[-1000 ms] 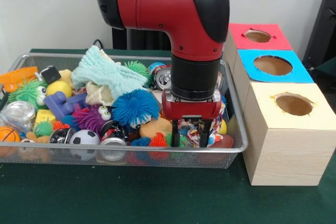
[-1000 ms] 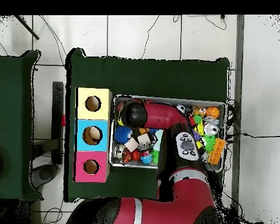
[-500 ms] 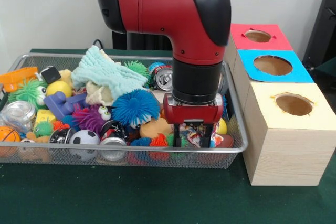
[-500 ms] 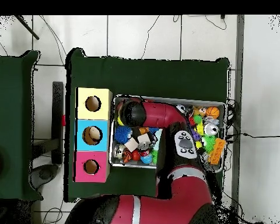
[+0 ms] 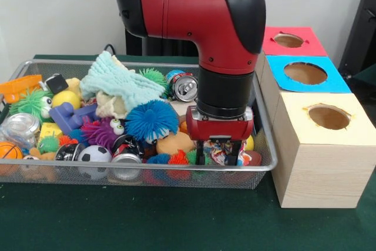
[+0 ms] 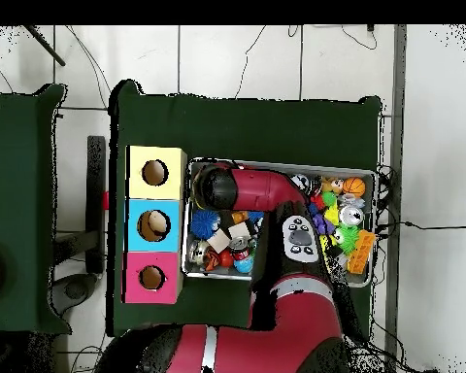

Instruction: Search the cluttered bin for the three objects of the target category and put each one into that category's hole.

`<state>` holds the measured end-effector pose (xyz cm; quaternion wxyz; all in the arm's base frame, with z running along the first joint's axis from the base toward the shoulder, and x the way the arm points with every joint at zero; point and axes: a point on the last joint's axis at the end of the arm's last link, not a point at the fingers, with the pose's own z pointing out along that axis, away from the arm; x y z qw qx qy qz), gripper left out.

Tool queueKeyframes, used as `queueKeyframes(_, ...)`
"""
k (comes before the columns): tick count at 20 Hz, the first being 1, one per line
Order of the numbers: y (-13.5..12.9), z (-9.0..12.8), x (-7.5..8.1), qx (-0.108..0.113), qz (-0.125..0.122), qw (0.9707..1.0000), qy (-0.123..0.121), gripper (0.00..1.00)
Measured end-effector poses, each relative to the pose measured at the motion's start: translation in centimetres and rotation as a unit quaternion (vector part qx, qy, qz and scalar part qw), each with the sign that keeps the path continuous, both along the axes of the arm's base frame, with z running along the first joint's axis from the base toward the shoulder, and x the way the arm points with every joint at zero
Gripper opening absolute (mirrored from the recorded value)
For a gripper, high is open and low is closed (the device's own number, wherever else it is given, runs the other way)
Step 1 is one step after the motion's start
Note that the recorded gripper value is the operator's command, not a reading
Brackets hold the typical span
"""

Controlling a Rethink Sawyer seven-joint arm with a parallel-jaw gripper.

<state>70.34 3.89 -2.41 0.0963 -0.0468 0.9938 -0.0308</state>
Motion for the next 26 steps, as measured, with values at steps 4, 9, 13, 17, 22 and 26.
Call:
queueKeyframes(4,0.1,0.0,-0.1,-0.004,0.002,1.0000,0.000,1.00)
queueKeyframes(9,0.0,0.4,-0.2,-0.007,0.003,1.0000,0.000,1.00)
queueKeyframes(13,-0.4,1.5,-0.9,-0.011,0.001,0.9999,0.003,1.00)
queueKeyframes(17,-1.1,2.6,-2.0,-0.012,-0.004,0.9999,0.008,1.00)
queueKeyframes(22,-2.0,3.3,-3.3,-0.011,-0.012,0.9997,0.017,1.00)
queueKeyframes(26,-2.3,3.2,-4.1,-0.011,-0.016,0.9995,0.025,1.00)
